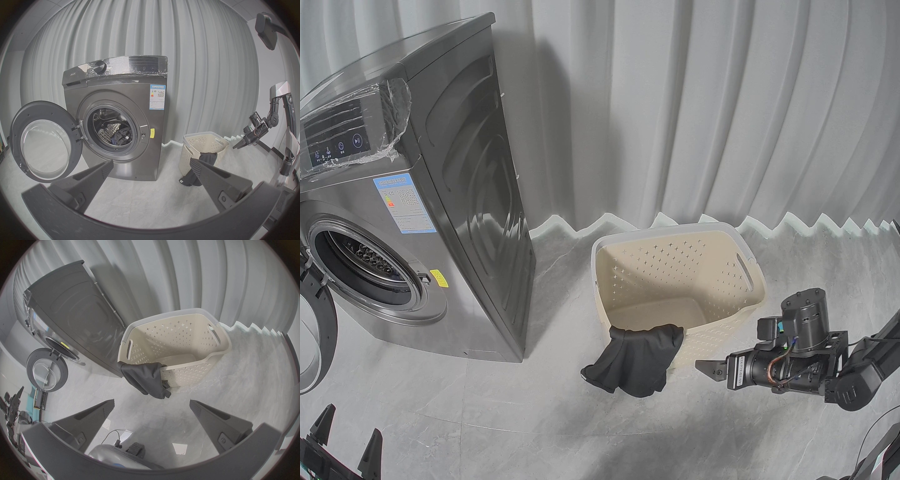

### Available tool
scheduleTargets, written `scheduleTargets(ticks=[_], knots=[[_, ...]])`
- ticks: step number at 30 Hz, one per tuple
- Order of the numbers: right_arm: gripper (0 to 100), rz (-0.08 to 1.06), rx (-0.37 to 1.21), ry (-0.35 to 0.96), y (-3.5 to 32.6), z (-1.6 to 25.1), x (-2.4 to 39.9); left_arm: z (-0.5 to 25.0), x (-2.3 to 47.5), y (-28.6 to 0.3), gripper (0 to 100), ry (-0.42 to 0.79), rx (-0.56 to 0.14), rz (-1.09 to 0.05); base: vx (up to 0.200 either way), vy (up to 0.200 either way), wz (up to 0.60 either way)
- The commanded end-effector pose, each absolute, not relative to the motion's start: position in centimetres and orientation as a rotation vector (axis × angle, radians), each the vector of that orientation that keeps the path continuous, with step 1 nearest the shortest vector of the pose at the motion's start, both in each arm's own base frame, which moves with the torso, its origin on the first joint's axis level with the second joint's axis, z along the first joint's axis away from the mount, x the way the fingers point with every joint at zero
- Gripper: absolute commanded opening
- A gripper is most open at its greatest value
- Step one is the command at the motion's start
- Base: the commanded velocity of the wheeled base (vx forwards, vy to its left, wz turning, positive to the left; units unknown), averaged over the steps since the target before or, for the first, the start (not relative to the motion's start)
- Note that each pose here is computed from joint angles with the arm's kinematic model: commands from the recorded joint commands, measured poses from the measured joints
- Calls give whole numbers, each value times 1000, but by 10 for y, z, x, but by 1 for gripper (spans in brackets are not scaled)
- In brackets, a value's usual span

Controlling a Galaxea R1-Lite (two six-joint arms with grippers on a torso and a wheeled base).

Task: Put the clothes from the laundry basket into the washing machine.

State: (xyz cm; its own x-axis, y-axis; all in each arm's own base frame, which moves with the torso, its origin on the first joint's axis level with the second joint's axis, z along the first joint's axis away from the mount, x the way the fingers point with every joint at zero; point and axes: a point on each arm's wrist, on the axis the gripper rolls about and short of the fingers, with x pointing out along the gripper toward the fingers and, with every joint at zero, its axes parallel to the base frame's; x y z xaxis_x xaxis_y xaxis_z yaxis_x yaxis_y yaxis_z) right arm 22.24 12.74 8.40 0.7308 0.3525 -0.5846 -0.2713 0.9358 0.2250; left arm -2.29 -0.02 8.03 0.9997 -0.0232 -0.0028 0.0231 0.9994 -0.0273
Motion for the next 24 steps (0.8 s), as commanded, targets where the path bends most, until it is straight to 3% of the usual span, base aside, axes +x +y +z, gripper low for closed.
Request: scheduleTargets(ticks=[1, 5, 24], knots=[[100, 332, 127, 711, 145, 68, 235, 76, -23, 0, 100, 2, -26, -23, 0, 0, 0], [100, 345, 133, 705, 155, 63, 241, 76, -23, 0, 100, 2, -28, -21, 0, 0, 0], [100, 320, 128, 679, 197, -6, 307, 76, -23, 0, 100, 2, -29, -14, 0, 0, 0]])
